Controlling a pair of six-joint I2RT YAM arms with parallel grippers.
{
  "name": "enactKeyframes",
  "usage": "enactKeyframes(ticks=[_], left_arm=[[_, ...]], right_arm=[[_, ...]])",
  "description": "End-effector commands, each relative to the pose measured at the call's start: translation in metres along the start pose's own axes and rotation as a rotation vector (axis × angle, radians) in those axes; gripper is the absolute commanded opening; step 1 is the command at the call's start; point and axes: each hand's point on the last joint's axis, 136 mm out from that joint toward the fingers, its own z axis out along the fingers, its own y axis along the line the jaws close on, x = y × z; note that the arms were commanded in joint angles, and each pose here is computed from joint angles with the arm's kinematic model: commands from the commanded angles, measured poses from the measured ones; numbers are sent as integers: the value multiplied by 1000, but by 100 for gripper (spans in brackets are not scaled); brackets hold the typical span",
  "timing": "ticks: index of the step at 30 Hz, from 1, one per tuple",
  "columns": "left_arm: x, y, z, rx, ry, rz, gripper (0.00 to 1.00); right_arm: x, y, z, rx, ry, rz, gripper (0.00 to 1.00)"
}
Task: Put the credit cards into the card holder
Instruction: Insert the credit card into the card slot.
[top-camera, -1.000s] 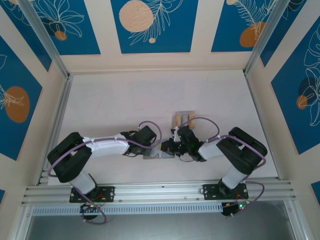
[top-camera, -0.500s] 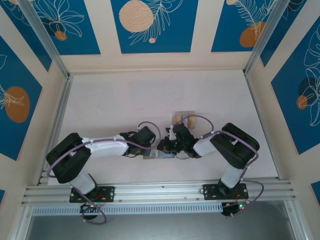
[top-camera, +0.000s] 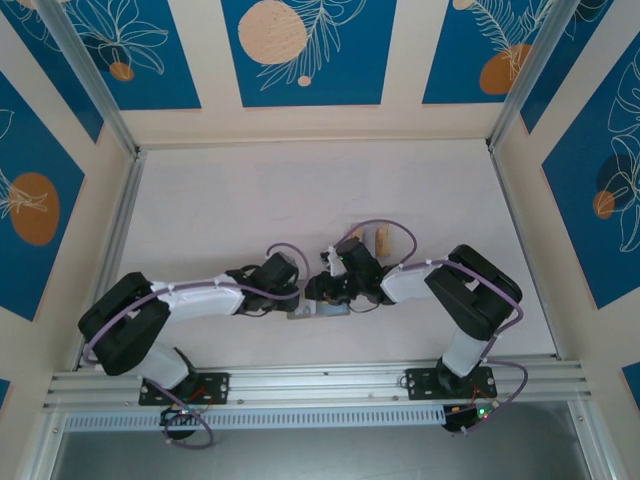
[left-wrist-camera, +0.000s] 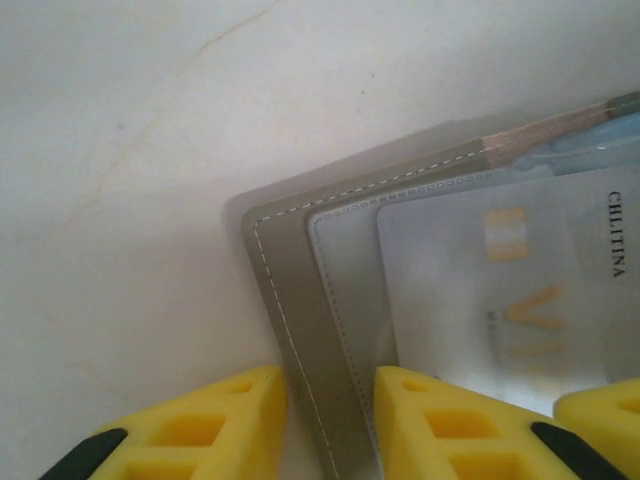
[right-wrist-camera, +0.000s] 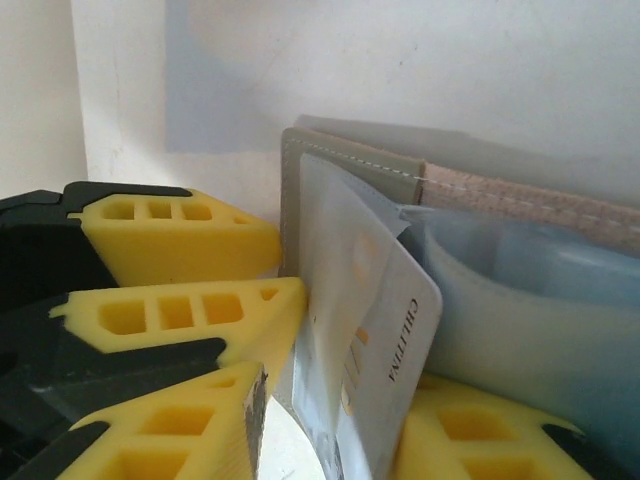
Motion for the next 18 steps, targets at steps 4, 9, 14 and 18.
enactKeyframes(ticks=[4, 9, 14, 18], left_arm=[[19, 1, -18, 119, 70, -78, 34], [16, 10, -18, 89, 74, -76, 30], [10, -2, -14, 135, 74, -64, 25], [8, -3, -8, 128, 81, -57, 21]], right_arm=[[20, -18, -14, 145, 110, 1, 42], [14, -5, -25, 152, 108, -33, 49], [6, -2, -40, 227, 95, -71, 50], [-2, -3, -46, 264, 79, -79, 26]])
